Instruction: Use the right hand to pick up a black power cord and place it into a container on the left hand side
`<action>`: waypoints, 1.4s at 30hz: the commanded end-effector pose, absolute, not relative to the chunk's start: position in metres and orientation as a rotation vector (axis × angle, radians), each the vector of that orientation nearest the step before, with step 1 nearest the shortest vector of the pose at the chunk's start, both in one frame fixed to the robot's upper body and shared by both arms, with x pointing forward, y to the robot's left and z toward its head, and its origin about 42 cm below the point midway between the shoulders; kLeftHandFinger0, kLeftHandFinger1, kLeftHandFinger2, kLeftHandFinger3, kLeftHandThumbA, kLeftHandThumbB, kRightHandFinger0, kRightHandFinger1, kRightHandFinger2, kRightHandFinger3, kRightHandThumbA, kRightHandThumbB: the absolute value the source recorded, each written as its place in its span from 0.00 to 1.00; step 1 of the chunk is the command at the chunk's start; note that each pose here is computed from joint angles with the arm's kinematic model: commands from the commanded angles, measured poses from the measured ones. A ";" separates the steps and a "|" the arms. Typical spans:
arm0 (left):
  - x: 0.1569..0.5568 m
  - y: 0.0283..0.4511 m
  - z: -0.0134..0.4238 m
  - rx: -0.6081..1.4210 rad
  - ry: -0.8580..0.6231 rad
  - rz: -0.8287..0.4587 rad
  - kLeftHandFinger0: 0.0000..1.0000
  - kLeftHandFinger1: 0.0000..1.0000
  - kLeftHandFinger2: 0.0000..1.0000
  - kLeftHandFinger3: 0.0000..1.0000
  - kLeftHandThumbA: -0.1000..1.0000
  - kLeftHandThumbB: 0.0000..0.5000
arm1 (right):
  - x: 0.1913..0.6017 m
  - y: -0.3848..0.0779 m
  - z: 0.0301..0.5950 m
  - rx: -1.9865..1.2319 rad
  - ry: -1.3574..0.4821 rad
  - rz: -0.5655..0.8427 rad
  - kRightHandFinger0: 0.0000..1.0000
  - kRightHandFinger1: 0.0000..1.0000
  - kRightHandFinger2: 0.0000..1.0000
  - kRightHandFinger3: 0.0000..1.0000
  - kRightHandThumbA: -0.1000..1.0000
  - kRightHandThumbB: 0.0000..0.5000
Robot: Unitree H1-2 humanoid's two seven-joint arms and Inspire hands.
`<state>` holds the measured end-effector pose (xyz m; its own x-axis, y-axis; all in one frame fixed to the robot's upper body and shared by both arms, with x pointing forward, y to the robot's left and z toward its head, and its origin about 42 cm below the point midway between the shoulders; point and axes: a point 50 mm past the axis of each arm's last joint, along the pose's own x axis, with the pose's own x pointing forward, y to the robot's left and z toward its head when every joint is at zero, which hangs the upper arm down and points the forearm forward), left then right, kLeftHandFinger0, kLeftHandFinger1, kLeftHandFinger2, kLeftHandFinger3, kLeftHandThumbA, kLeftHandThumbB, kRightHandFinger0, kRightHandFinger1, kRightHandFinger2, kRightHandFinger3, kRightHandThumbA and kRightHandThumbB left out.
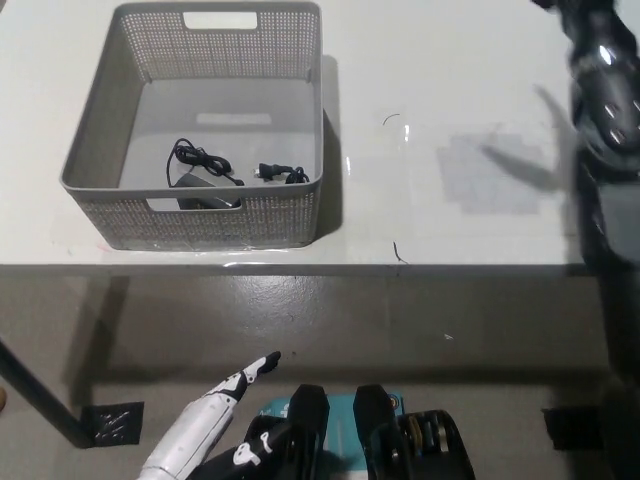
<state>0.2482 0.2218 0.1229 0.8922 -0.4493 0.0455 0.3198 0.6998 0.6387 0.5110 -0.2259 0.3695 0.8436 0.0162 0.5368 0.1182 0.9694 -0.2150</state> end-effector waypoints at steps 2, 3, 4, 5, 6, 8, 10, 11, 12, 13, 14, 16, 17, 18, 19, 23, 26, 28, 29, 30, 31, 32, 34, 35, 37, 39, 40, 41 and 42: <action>0.238 0.253 0.124 0.666 -0.190 -0.327 1.00 1.00 1.00 1.00 0.98 0.42 | 0.354 -0.294 0.404 -0.081 -0.928 0.017 1.00 1.00 1.00 1.00 0.98 0.95; 0.238 0.254 0.123 0.662 -0.187 -0.322 1.00 1.00 1.00 1.00 0.99 0.45 | 0.345 -0.293 0.391 -0.097 -0.915 0.026 1.00 1.00 1.00 1.00 0.98 0.92; 0.239 0.255 0.123 0.656 -0.185 -0.316 1.00 1.00 1.00 1.00 0.99 0.45 | 0.335 -0.290 0.375 -0.122 -0.899 0.041 1.00 1.00 1.00 1.00 0.98 0.91; 0.240 0.257 0.123 0.649 -0.187 -0.310 1.00 1.00 1.00 1.00 1.00 0.45 | 0.328 -0.287 0.361 -0.129 -0.878 0.057 1.00 1.00 1.00 1.00 0.96 0.90; 0.240 0.258 0.123 0.644 -0.188 -0.306 1.00 1.00 1.00 1.00 1.00 0.45 | 0.321 -0.284 0.349 -0.130 -0.857 0.071 1.00 1.00 1.00 1.00 0.96 0.90; 0.241 0.260 0.124 0.610 -0.188 -0.283 1.00 1.00 1.00 1.00 0.98 0.46 | 0.308 -0.276 0.315 -0.172 -0.780 0.098 1.00 1.00 1.00 1.00 1.00 0.90; 0.243 0.262 0.125 0.595 -0.201 -0.260 1.00 1.00 1.00 1.00 0.99 0.47 | 0.300 -0.270 0.276 -0.180 -0.703 0.125 1.00 1.00 1.00 1.00 1.00 0.81; 0.243 0.262 0.125 0.586 -0.209 -0.255 1.00 1.00 1.00 1.00 0.99 0.48 | 0.296 -0.266 0.260 -0.167 -0.658 0.144 1.00 1.00 1.00 1.00 1.00 0.77; 0.243 0.262 0.125 0.574 -0.214 -0.251 1.00 1.00 1.00 1.00 0.99 0.48 | 0.292 -0.263 0.247 -0.153 -0.617 0.164 1.00 1.00 1.00 1.00 1.00 0.77; 0.245 0.263 0.126 0.554 -0.222 -0.240 1.00 1.00 1.00 1.00 1.00 0.51 | 0.287 -0.257 0.218 -0.146 -0.546 0.195 1.00 1.00 1.00 1.00 1.00 0.73; 0.246 0.263 0.126 0.547 -0.229 -0.235 1.00 1.00 1.00 1.00 1.00 0.51 | 0.284 -0.254 0.204 -0.138 -0.512 0.206 1.00 1.00 1.00 1.00 1.00 0.73; 0.248 0.265 0.126 0.515 -0.241 -0.213 1.00 1.00 1.00 1.00 1.00 0.55 | 0.279 -0.243 0.175 -0.110 -0.430 0.239 1.00 1.00 1.00 1.00 1.00 0.72; 0.250 0.266 0.127 0.499 -0.247 -0.201 1.00 1.00 1.00 1.00 1.00 0.57 | 0.276 -0.237 0.161 -0.099 -0.388 0.251 1.00 1.00 1.00 1.00 1.00 0.71; 0.251 0.266 0.127 0.491 -0.248 -0.195 1.00 1.00 1.00 1.00 1.00 0.58 | 0.274 -0.233 0.151 -0.084 -0.363 0.267 1.00 1.00 1.00 1.00 1.00 0.69; 0.252 0.267 0.127 0.486 -0.248 -0.187 1.00 1.00 1.00 1.00 1.00 0.57 | 0.271 -0.229 0.140 -0.071 -0.333 0.288 1.00 1.00 1.00 1.00 1.00 0.70; 0.255 0.268 0.126 0.481 -0.257 -0.166 1.00 1.00 1.00 1.00 1.00 0.56 | 0.265 -0.212 0.106 -0.061 -0.202 0.355 1.00 1.00 1.00 1.00 1.00 0.73; 0.255 0.270 0.126 0.478 -0.258 -0.166 1.00 1.00 1.00 1.00 1.00 0.52 | 0.254 -0.199 0.073 -0.041 -0.080 0.397 1.00 1.00 1.00 1.00 1.00 0.74; 0.255 0.271 0.125 0.475 -0.257 -0.166 1.00 1.00 1.00 1.00 1.00 0.53 | 0.252 -0.198 0.061 -0.020 -0.045 0.393 1.00 1.00 1.00 1.00 1.00 0.77; 0.255 0.271 0.124 0.472 -0.257 -0.163 1.00 1.00 1.00 1.00 1.00 0.53 | 0.252 -0.198 0.054 -0.010 -0.024 0.386 1.00 1.00 1.00 1.00 1.00 0.79; 0.254 0.271 0.123 0.468 -0.256 -0.158 1.00 1.00 1.00 1.00 1.00 0.52 | 0.254 -0.199 0.050 0.005 -0.007 0.381 1.00 1.00 1.00 1.00 1.00 0.79; 0.254 0.271 0.123 0.468 -0.256 -0.157 1.00 1.00 1.00 1.00 1.00 0.52 | 0.255 -0.199 0.050 0.008 -0.006 0.381 1.00 1.00 1.00 1.00 1.00 0.80; 0.254 0.272 0.124 0.466 -0.253 -0.154 1.00 1.00 1.00 1.00 1.00 0.52 | 0.258 -0.200 0.048 0.029 0.001 0.382 1.00 1.00 1.00 1.00 1.00 0.79; 0.255 0.274 0.124 0.471 -0.246 -0.160 1.00 1.00 1.00 1.00 1.00 0.53 | 0.261 -0.204 0.049 0.062 0.012 0.378 1.00 1.00 1.00 1.00 1.00 0.70; 0.255 0.274 0.124 0.469 -0.248 -0.162 1.00 1.00 1.00 1.00 1.00 0.52 | 0.262 -0.205 0.049 0.078 0.017 0.372 1.00 1.00 1.00 1.00 1.00 0.70; 0.255 0.273 0.124 0.464 -0.247 -0.162 1.00 1.00 1.00 1.00 1.00 0.52 | 0.263 -0.209 0.049 0.116 0.012 0.358 1.00 1.00 1.00 1.00 1.00 0.65; 0.256 0.272 0.124 0.455 -0.245 -0.164 1.00 1.00 1.00 1.00 1.00 0.54 | 0.266 -0.211 0.051 0.121 0.009 0.351 1.00 1.00 1.00 1.00 1.00 0.66; 0.257 0.272 0.124 0.455 -0.242 -0.163 1.00 1.00 1.00 1.00 1.00 0.54 | 0.266 -0.212 0.050 0.123 0.006 0.346 1.00 1.00 1.00 1.00 1.00 0.67; 0.257 0.273 0.124 0.453 -0.243 -0.163 1.00 1.00 1.00 1.00 1.00 0.53 | 0.267 -0.213 0.051 0.125 0.005 0.342 1.00 1.00 1.00 1.00 0.99 0.68; 0.257 0.272 0.123 0.452 -0.243 -0.164 1.00 1.00 1.00 1.00 1.00 0.52 | 0.267 -0.213 0.051 0.126 0.005 0.341 1.00 1.00 1.00 1.00 0.99 0.69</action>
